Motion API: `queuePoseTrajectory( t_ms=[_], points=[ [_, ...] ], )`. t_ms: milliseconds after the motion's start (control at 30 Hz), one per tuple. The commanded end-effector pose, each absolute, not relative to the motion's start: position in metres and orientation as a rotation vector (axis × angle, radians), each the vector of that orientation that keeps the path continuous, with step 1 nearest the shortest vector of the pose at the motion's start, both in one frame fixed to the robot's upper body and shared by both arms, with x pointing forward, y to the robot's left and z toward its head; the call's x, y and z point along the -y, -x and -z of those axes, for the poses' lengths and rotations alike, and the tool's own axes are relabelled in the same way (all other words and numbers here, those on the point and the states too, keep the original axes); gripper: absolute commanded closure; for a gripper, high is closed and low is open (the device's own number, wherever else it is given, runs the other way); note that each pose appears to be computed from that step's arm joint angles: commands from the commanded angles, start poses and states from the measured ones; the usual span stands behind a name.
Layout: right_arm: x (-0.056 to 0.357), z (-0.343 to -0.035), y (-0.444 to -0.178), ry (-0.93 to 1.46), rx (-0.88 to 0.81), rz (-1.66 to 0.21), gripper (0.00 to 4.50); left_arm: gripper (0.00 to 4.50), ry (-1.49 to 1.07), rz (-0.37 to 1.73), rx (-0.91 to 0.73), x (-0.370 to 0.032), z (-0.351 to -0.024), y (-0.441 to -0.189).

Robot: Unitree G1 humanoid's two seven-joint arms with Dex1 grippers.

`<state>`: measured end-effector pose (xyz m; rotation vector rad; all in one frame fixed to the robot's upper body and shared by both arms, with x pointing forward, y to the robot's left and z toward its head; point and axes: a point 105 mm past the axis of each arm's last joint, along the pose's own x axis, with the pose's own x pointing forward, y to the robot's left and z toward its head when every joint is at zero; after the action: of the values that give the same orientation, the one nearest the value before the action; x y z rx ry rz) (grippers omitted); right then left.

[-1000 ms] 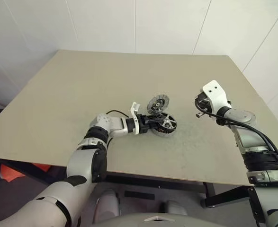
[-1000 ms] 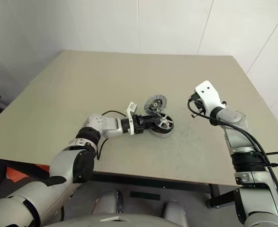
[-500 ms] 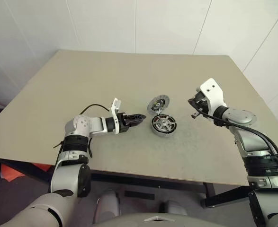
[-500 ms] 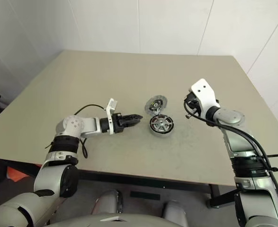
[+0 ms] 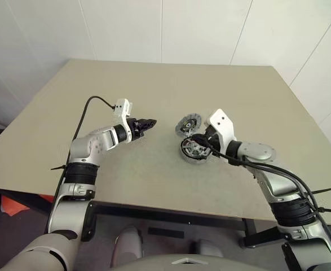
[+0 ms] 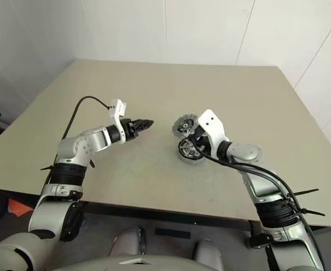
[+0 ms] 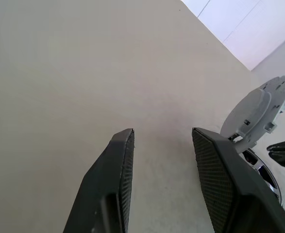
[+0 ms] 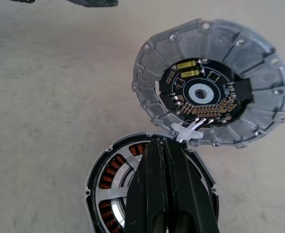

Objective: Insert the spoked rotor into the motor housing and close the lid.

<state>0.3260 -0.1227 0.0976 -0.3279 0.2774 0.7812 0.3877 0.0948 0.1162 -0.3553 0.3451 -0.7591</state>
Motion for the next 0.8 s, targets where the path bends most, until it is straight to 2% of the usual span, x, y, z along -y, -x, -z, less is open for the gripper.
queuePoseTrajectory(
  t_ms=[33, 167, 500, 800],
  points=[
    [0.126, -0.071, -0.321, 0.325, -0.353, -0.767, 4.50, 2.50, 0.307, 0.756, -0.268, -0.097, -0.135, -0.394],
    [0.134, -0.062, -0.319, 0.341, -0.377, -0.750, 4.50, 2.50, 0.317, 0.736, -0.269, -0.100, -0.133, -0.398],
    [0.150, -0.117, -0.329, 0.383, -0.226, -0.719, 4.50, 2.50, 0.316, 0.748, -0.279, -0.096, -0.124, -0.395],
    [0.158, -0.097, -0.325, 0.396, -0.303, -0.709, 4.50, 2.50, 0.306, 0.747, -0.282, -0.096, -0.122, -0.394]
  ],
)
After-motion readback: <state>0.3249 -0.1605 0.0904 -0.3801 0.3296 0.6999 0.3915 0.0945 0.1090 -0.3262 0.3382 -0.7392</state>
